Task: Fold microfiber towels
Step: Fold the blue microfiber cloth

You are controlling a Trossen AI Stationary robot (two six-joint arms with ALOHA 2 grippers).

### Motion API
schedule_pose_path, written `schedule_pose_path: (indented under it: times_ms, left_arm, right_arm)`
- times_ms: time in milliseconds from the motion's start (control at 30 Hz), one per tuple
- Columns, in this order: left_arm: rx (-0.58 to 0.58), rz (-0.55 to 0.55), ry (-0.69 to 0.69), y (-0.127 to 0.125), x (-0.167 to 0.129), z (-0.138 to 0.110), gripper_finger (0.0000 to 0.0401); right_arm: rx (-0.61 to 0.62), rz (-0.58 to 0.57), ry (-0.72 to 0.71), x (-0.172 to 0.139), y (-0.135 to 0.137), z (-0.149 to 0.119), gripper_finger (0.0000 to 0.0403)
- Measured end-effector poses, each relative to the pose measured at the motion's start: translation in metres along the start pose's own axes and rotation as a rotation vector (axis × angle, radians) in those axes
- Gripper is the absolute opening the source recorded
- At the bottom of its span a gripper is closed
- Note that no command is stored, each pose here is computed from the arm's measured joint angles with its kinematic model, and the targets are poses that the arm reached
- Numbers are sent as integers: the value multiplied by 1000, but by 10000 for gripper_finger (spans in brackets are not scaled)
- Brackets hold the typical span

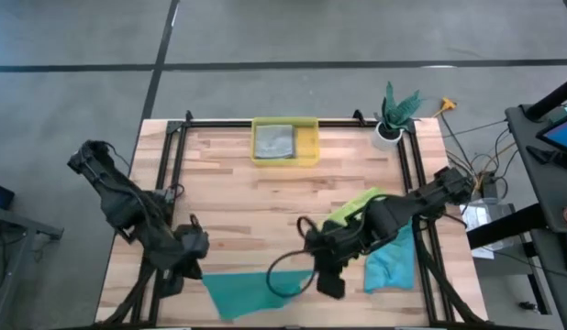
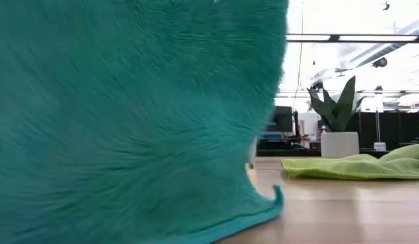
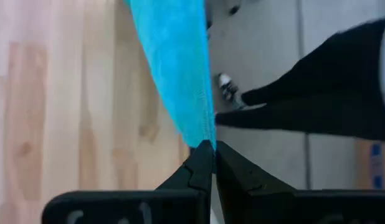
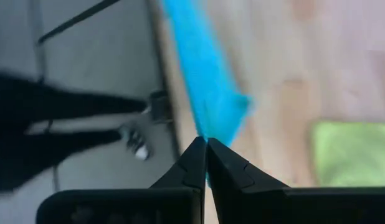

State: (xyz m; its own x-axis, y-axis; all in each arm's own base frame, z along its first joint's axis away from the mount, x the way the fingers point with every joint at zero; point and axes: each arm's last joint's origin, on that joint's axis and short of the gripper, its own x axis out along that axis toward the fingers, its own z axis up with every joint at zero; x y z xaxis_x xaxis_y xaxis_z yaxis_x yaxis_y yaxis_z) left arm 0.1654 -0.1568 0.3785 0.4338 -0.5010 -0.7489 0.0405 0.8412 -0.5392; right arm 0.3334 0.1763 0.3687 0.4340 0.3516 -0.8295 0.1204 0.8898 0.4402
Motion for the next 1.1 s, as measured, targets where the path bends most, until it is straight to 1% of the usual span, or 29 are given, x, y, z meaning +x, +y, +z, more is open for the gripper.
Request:
schedule_pose_path:
  times_ms: [67, 100, 167, 233, 333, 467, 567, 700, 767, 967, 1100]
  left_arm:
    - [44, 66, 32, 5, 6, -3, 0]
    - [66, 134, 49, 10, 9, -5, 0]
    - [117, 272, 90, 20, 12, -11, 0]
    - [171, 378, 114, 30, 14, -16, 0]
    - [225, 466, 90, 43, 13, -22, 0]
    - [276, 569, 54, 61, 17, -32, 0]
    - [279, 623, 17, 76, 21, -39, 0]
    - [244, 633, -29, 96, 32, -46, 0]
    - [212, 641, -49, 107, 37, -50, 0]
    - [150, 745, -84, 139, 53, -59, 0]
    - [115, 747, -111, 153, 65, -62, 0]
  right_arm:
    - [-61, 18, -1, 10, 0, 4, 9]
    - [-76, -1, -6, 15, -4, 8, 9]
    - [-79, -78, -31, 21, -16, 16, 9]
    - [-60, -161, -64, 25, -32, 24, 9]
    - [-48, -260, -92, 27, -57, 36, 9]
    - [-48, -344, -121, 24, -85, 51, 9]
    - [-43, -417, -127, 22, -105, 58, 9]
    - [-30, -450, -122, 25, -131, 66, 9]
    - [-7, -465, -118, 26, -143, 68, 9]
    - [62, -507, -89, 37, -175, 68, 9]
    - [151, -504, -86, 50, -191, 62, 9]
